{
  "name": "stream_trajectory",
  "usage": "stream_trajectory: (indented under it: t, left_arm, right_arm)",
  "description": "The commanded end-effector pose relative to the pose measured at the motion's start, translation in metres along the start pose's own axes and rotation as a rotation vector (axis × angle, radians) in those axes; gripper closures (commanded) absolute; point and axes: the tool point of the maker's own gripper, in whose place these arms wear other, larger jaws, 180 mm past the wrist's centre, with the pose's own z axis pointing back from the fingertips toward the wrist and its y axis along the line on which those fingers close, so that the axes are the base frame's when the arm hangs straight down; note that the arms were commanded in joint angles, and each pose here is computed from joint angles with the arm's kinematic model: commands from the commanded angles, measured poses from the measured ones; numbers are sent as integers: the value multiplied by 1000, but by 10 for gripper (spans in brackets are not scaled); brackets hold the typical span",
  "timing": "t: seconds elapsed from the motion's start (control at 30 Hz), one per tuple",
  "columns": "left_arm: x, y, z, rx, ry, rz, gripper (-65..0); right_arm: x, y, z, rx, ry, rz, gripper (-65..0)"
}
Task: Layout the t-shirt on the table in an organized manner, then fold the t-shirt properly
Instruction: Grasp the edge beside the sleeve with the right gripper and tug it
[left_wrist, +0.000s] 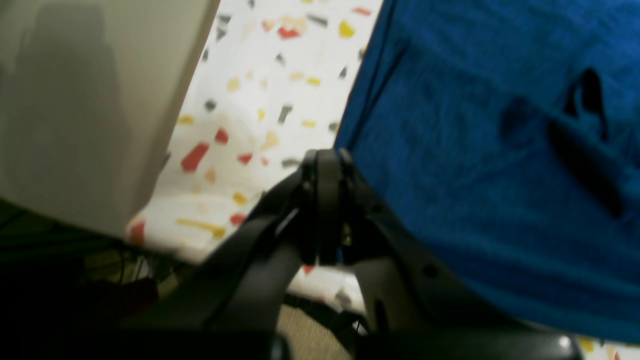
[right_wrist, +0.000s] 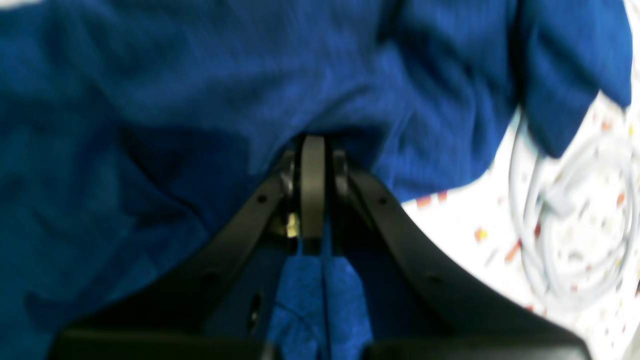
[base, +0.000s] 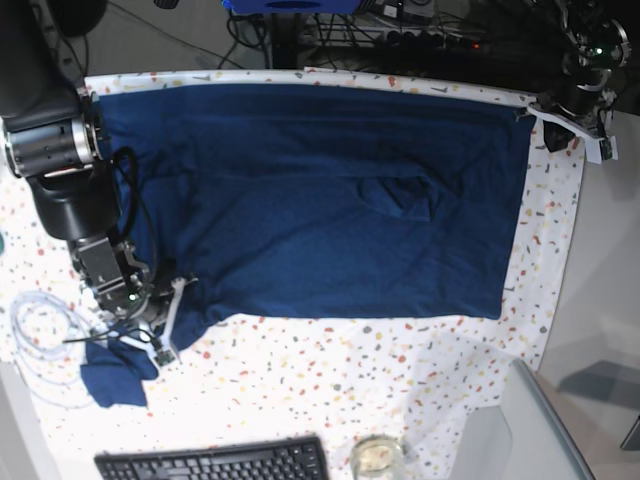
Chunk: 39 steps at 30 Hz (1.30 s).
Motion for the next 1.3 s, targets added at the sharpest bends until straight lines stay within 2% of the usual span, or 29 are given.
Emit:
stream_trajectory:
  t: [0.0,0.17,0.27,0.37,0.5,0.57,0.67,0.8,0.93,1.03,1.27]
  left_arm:
    - [14,3,3,3,-42,-17,0]
    - [14,3,3,2,-44,-15,0]
    - [16,0,1,-6,-46,-20,0]
    - [18,-5,-2,-17,-51,-21,0]
    - [27,-33,-12,-85,-61,-49,0]
    - [34,-47,-19,-118,-74,-56,0]
    - [47,-60,-32,-149,-96,-39,0]
    - [54,-68,-49,-170,-100,-3,0]
    - [34,-62,-64,-132,-12,-61,0]
    - [21,-59,-65,-121,27,-75,0]
    - [-4,-46,-63,-110,65,-61,0]
  right_arm:
    - [29,-12,3,-20,-66,3,-23]
    - [36,-14,5,-26,-82,6,-23]
    - [54,-29,14,-61,-117,10,-23]
    - [58,-57,34,-134,-112,31,-23]
    - [66,-64,73,-202,-159,72,-23]
    - [51,-70,90,-237,-92,61,-23]
    - [14,-81,99,-255,38,-54,-20]
    - [-18,-76,97,-207,94,-85,-17]
    - [-36,-79,98,-210,142,-120,-17]
    - [-59,-75,100,-202,204,-142,-17]
    - [-84,-54,82,-142,257,-161,-17]
